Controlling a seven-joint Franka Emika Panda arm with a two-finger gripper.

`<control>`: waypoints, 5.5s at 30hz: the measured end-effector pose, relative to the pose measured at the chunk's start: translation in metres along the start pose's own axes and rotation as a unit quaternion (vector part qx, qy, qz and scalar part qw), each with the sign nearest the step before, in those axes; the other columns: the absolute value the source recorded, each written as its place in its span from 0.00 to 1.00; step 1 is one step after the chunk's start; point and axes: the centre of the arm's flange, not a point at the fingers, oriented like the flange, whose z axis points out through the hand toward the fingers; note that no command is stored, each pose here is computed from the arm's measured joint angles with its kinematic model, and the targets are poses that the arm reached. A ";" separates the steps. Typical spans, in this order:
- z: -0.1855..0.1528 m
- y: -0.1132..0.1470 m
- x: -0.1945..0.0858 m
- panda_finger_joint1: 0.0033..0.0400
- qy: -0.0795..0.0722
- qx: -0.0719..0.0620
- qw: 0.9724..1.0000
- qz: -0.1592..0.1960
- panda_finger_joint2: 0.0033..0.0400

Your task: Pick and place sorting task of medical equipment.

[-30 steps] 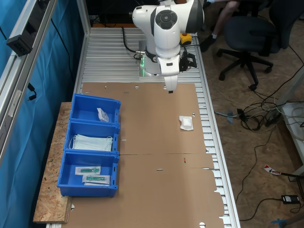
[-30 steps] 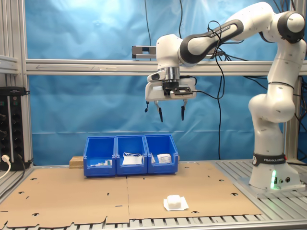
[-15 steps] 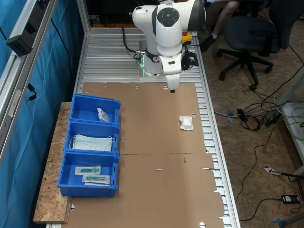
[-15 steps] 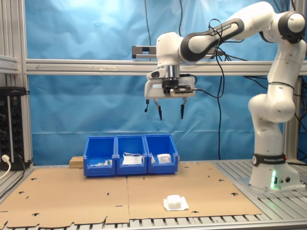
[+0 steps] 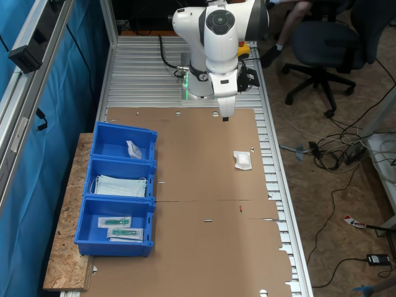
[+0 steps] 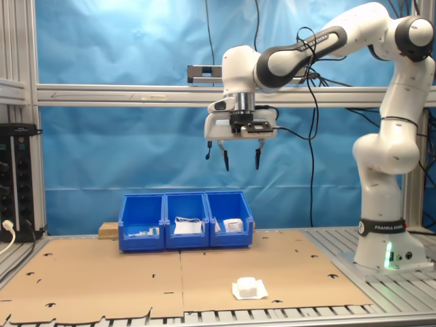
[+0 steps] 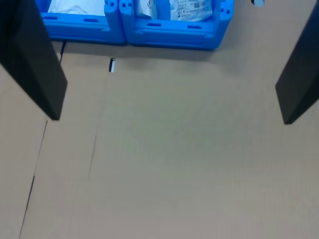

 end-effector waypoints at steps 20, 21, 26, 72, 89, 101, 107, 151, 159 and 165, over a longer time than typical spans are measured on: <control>0.034 0.013 0.013 1.00 -0.024 -0.029 0.999 -0.025 1.00; 0.037 0.013 0.013 1.00 -0.026 -0.030 0.999 -0.027 1.00; 0.056 0.006 0.013 1.00 -0.033 -0.030 0.998 -0.037 1.00; 0.229 -0.051 0.021 1.00 -0.021 -0.047 0.997 -0.059 1.00; 0.262 -0.057 0.043 1.00 -0.006 -0.051 0.996 -0.073 1.00; 0.270 -0.073 0.054 1.00 0.001 -0.051 0.995 -0.091 1.00; 0.274 -0.072 0.058 1.00 0.004 -0.051 0.995 -0.090 1.00; 0.305 -0.060 0.060 1.00 -0.010 -0.039 0.996 -0.077 1.00; 0.304 -0.054 0.056 1.00 -0.011 -0.041 0.997 -0.070 1.00; 0.304 -0.051 0.055 1.00 -0.011 -0.042 0.997 -0.067 1.00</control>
